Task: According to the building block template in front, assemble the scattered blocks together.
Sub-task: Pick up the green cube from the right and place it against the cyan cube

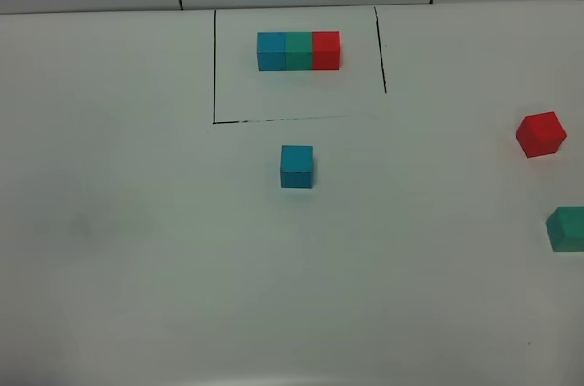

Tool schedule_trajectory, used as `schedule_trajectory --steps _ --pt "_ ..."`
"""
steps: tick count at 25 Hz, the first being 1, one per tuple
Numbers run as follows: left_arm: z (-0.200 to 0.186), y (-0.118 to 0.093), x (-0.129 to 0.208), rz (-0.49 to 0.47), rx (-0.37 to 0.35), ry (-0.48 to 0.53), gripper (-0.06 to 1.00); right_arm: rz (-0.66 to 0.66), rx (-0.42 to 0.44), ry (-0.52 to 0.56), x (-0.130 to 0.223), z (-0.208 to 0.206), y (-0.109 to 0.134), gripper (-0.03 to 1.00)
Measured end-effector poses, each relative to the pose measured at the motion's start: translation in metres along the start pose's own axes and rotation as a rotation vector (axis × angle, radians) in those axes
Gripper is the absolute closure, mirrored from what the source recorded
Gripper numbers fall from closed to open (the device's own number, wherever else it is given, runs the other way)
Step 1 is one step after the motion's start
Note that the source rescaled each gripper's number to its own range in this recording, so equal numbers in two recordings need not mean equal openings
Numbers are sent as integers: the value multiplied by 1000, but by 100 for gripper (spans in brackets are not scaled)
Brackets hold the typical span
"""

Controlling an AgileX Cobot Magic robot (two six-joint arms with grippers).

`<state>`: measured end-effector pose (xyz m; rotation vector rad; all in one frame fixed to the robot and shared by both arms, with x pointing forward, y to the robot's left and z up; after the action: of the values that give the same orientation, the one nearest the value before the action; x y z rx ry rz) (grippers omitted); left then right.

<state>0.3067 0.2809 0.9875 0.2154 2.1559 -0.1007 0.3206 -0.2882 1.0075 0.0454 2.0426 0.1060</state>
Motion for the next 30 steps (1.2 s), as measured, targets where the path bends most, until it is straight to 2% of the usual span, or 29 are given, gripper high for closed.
schedule_trajectory --steps 24,30 --pt "0 1 0 0 -5 0 31 0 0 -1 0 0 0 5" --pt "0 5 0 -32 -54 1 31 0 0 -1 0 0 0 5"
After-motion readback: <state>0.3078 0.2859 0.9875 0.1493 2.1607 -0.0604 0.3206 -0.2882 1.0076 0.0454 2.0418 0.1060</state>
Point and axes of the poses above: a point on each arm's last joint axis where the gripper is mounted, z pointing out along that axis toward the gripper, y along the wrist's bending axis when the last joint is at zero, x = y × z, the point moved 10 cm from there along z, pointing out along that axis toward the gripper, and after that the axes turned 5 degrees about z, right-handed, at the moved point
